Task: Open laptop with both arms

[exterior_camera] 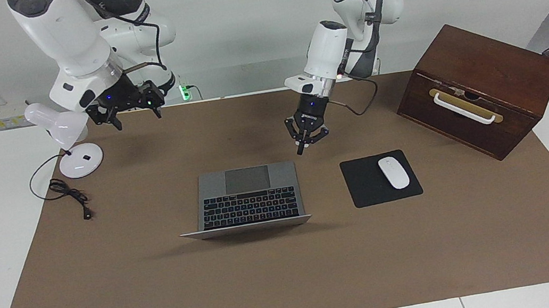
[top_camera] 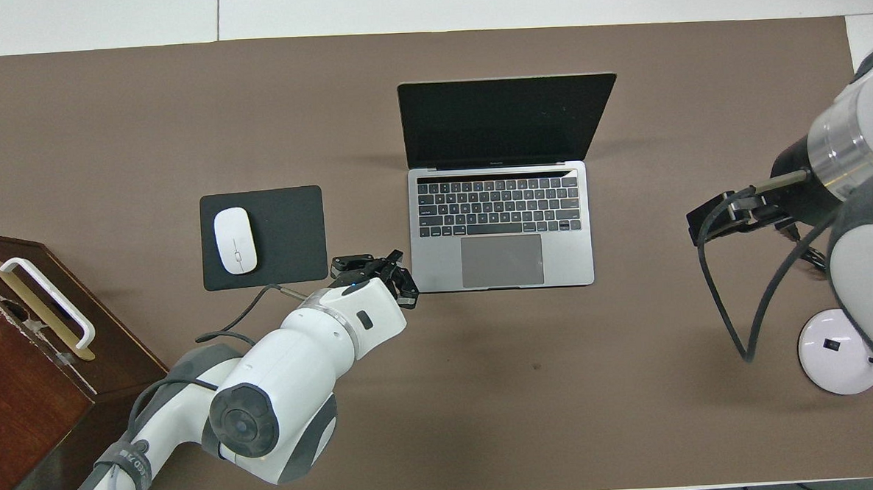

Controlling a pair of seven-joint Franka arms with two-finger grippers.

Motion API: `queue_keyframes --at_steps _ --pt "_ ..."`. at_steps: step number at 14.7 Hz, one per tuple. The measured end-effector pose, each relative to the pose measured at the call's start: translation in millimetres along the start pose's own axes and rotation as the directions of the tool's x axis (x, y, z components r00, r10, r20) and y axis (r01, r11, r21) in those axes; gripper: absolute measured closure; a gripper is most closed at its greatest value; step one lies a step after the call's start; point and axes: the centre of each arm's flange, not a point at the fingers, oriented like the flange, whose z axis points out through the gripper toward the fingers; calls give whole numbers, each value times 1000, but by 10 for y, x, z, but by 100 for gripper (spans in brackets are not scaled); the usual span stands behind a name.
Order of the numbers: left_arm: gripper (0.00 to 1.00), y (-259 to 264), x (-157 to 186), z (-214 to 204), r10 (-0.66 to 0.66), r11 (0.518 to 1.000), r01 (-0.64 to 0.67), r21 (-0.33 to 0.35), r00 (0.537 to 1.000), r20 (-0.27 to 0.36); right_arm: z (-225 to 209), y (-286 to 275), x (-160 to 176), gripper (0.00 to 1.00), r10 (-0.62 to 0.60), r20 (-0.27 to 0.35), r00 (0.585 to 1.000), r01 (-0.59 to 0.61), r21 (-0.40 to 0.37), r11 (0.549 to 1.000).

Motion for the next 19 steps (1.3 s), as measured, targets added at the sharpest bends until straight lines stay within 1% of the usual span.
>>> queue_keyframes --at_steps 2,4,7,8,10,13,14,15,16,19 --pt "99 -64 103 -131 -15 1000 15 7 999 41 12 -27 -114 0 26 6 1000 -26 -2 1000" --pt "99 -163 291 -341 -38 999 37 19 994 100 33 -60 -191 0 40 16 999 -40 -5 999" --pt "99 -369 666 -840 -65 998 60 36 983 173 45 -16 -199 0 52 7 999 -52 -3 999" --pt "99 -442 743 -990 -68 997 61 41 979 192 43 28 -186 0 60 0 998 -60 -1 998" --pt "99 -565 796 -1218 -79 996 69 51 971 224 3 198 -173 0 91 -21 996 -91 8 996" --pt "99 -792 771 -1457 -119 992 102 75 955 272 -33 413 -182 0 131 -35 991 -130 18 991" --pt "91 -889 765 -1541 -138 989 118 86 947 290 -37 431 -165 0 134 -48 990 -133 20 991" --pt "91 -987 763 -1619 -158 986 134 97 939 304 -31 442 -139 0 136 -60 989 -135 21 991" --pt "85 -1096 761 -1692 -179 982 152 110 932 314 -4 457 -111 0 139 -60 988 -138 22 990" --pt "56 -1451 715 -1840 -241 968 202 147 913 328 119 495 -20 0 155 -39 987 -154 20 988"
